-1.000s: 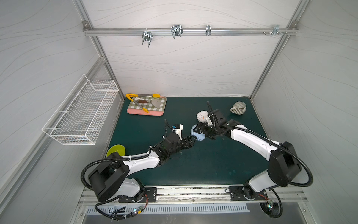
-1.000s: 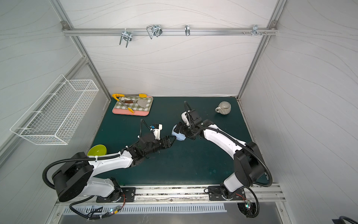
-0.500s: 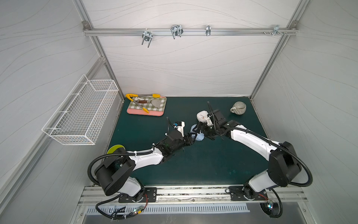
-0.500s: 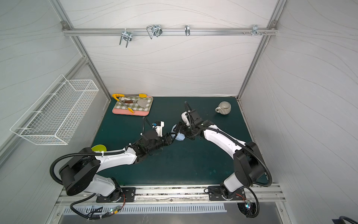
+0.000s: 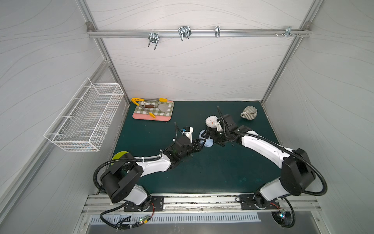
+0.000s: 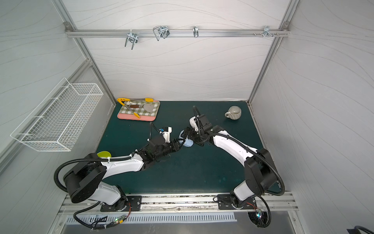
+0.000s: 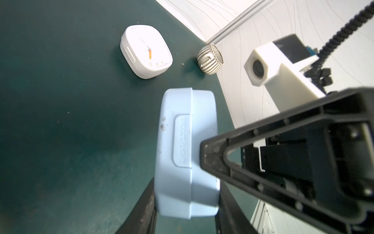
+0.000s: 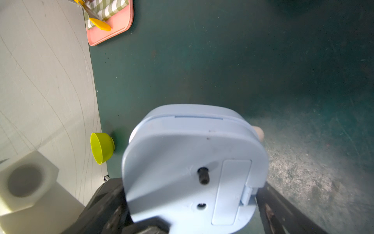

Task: Insert the battery into the alarm
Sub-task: Adjust the alarm at the center of the board.

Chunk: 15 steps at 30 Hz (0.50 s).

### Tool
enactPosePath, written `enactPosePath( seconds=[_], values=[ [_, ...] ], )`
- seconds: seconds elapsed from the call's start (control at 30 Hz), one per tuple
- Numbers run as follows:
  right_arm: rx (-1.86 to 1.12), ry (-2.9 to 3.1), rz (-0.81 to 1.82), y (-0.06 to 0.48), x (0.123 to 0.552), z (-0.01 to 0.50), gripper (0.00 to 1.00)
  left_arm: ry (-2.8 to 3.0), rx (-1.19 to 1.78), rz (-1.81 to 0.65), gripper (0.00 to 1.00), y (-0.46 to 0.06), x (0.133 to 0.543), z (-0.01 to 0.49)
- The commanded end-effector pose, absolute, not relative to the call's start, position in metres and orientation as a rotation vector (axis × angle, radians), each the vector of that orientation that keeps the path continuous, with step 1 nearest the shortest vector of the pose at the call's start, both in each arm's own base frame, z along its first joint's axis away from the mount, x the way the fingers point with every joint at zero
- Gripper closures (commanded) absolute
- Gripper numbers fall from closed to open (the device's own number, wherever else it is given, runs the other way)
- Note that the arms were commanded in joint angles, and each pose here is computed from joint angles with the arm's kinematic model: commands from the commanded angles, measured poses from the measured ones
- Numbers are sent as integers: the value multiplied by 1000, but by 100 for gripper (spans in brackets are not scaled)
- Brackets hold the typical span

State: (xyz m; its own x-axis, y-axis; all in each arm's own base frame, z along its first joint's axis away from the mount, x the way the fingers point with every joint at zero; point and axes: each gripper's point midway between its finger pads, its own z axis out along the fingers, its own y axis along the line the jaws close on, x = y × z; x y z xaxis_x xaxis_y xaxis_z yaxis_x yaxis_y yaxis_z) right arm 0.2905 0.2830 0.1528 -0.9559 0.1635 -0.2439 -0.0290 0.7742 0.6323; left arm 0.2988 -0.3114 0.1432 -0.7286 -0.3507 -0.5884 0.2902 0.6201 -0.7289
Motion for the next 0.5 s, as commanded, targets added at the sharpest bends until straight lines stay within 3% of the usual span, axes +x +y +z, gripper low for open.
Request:
enactPosePath(
  seconds=[0.0,0.3,0.47],
  values=[
    [89,2632,933,275,292,171,1,1970,103,-1088,77,-319,305,185],
    [155,2582,894,225,289,204,1,1606,644,-466,73,-304,325,213],
    [289,2554,1216,212,285,227,1,1357,947,-153,72,-316,334,219]
  ],
)
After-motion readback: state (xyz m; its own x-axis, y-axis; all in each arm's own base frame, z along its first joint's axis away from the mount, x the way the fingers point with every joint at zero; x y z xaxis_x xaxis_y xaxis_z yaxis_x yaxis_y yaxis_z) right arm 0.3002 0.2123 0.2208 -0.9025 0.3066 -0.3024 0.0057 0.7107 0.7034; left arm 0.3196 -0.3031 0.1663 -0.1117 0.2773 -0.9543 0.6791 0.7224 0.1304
